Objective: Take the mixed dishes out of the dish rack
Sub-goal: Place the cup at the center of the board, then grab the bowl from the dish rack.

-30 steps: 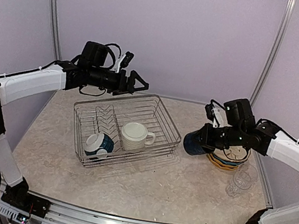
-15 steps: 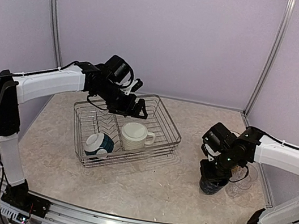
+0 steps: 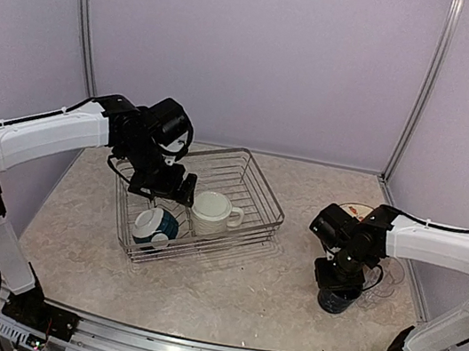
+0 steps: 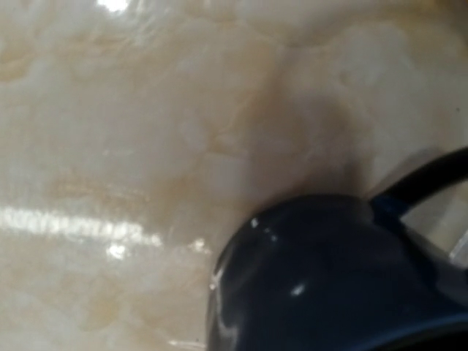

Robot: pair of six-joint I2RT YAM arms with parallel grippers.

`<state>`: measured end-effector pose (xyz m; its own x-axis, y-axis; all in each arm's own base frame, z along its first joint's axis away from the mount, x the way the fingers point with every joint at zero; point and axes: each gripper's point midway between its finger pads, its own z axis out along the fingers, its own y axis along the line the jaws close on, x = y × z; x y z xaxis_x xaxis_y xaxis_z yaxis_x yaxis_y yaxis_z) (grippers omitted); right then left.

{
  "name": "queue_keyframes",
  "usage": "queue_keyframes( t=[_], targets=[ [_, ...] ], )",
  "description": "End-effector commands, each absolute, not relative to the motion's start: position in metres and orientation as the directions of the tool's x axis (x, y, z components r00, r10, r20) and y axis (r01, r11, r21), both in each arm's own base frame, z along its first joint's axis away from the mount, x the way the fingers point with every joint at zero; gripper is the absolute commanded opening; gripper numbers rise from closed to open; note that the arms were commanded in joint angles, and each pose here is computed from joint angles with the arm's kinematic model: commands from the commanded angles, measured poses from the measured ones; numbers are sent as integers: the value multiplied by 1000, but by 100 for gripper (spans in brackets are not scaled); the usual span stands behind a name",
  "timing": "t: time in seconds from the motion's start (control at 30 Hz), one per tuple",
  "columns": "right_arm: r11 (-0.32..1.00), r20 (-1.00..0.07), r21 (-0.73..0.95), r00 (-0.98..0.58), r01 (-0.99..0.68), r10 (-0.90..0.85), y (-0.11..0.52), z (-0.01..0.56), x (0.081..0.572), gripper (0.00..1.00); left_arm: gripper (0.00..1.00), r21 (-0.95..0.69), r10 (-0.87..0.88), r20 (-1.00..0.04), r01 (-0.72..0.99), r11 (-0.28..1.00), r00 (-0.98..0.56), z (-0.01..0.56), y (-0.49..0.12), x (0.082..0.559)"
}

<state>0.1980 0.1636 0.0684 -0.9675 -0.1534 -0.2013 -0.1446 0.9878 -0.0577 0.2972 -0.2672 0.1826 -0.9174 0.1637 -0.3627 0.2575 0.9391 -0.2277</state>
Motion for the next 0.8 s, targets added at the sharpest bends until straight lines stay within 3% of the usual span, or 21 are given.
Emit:
queue_keyframes(
  t=[0.0, 0.17, 0.3, 0.43, 0.77],
  targets=[
    [988, -238, -77, -960, -133, -148, 161, 71, 202, 28, 99, -76, 99, -253, 122, 990, -962, 163, -238, 274],
    [989, -287, -53, -947, -137, -147, 164, 86, 208, 52, 99, -19, 87, -250, 95, 995, -964, 158, -246, 268],
    [989, -361, -16, -922, -146, -142, 169, 108, 216, 61, 99, 30, 66, -219, 61, 998, -974, 148, -251, 266],
    [989, -407, 10, -904, -146, -129, 171, 121, 220, 64, 99, 146, 65, -187, 38, 989, -980, 131, -244, 269],
    [990, -430, 39, -896, -138, -108, 165, 125, 214, 65, 93, 216, 69, -187, 28, 976, -980, 116, -243, 280]
  ],
)
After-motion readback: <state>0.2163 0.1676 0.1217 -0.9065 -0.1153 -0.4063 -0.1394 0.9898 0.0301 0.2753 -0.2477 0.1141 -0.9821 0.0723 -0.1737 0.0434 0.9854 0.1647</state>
